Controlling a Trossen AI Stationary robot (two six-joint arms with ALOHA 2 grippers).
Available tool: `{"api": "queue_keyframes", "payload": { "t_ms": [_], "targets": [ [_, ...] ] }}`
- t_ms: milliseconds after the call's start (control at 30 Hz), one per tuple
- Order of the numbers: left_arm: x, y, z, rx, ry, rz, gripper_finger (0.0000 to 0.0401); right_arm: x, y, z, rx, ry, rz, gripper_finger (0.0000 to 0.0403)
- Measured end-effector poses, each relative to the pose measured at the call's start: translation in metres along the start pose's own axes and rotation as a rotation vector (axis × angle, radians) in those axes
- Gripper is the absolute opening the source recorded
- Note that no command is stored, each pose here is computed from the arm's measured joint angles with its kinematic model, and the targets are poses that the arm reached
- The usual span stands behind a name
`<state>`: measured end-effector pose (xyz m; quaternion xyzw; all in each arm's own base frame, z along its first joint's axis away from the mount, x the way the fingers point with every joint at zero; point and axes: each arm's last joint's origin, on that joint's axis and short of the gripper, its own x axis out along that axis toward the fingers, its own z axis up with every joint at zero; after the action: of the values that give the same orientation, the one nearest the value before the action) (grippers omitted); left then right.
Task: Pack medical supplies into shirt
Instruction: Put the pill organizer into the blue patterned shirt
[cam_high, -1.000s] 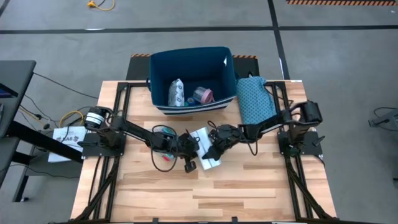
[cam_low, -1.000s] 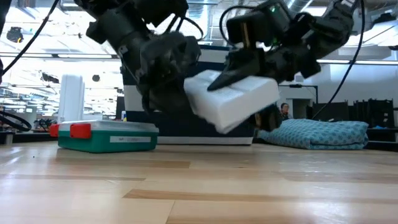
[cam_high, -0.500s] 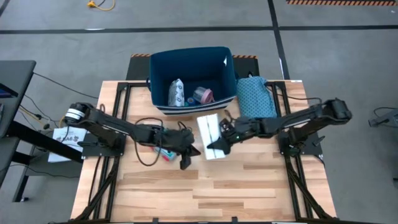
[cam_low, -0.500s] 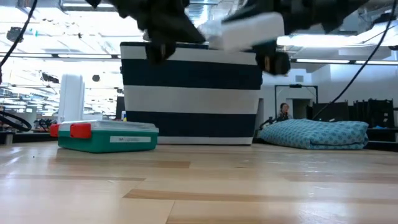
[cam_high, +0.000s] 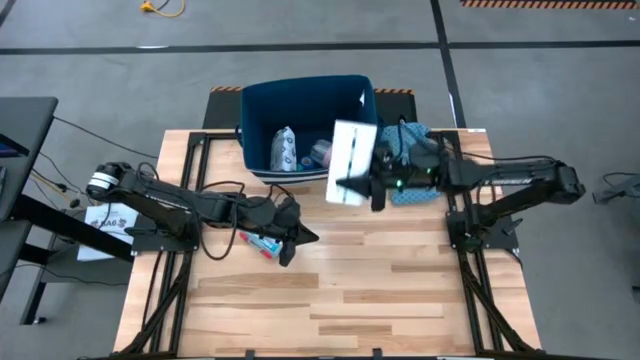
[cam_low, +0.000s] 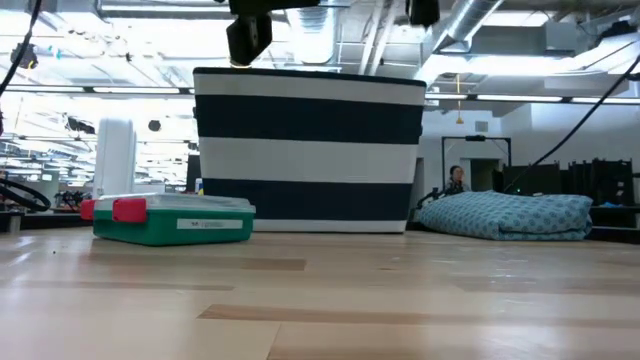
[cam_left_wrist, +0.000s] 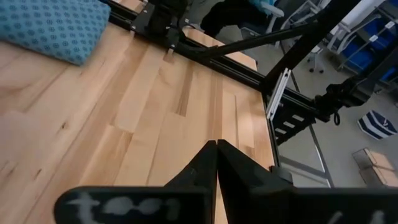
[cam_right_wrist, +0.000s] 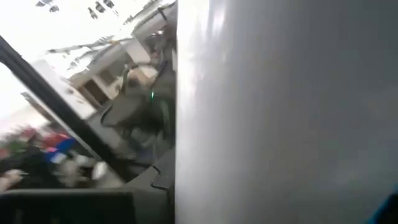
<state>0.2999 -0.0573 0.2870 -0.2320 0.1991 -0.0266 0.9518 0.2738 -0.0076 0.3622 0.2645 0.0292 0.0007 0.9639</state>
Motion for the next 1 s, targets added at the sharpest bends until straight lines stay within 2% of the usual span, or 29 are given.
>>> {"api": "queue_keyframes", "payload": {
  "t_ms": [267, 467, 567, 767, 1000],
  "targets": [
    [0.000, -0.001, 0.002, -0.038, -0.022, -0.009, 0.0000, 0.006, -0.004, 0.075, -0.242, 0.064, -0.183, 0.0133],
    [-0.001, -0.005, 0.010, -0.040, -0.102, -0.052, 0.0000, 0.024, -0.036, 0.110, -0.364, 0.244, -0.355, 0.0136],
    [-0.001, -0.006, 0.013, -0.043, -0.139, -0.045, 0.0000, 0.037, -0.057, 0.122, -0.403, 0.308, -0.381, 0.0134],
    [-0.002, -0.006, 0.015, -0.065, -0.185, -0.013, 0.0000, 0.070, -0.110, 0.126, -0.413, 0.434, -0.401, 0.0138],
    [-0.002, -0.005, 0.016, -0.086, -0.216, 0.022, 0.0000, 0.106, -0.166, 0.098, -0.407, 0.593, -0.415, 0.0137]
  ]
}}
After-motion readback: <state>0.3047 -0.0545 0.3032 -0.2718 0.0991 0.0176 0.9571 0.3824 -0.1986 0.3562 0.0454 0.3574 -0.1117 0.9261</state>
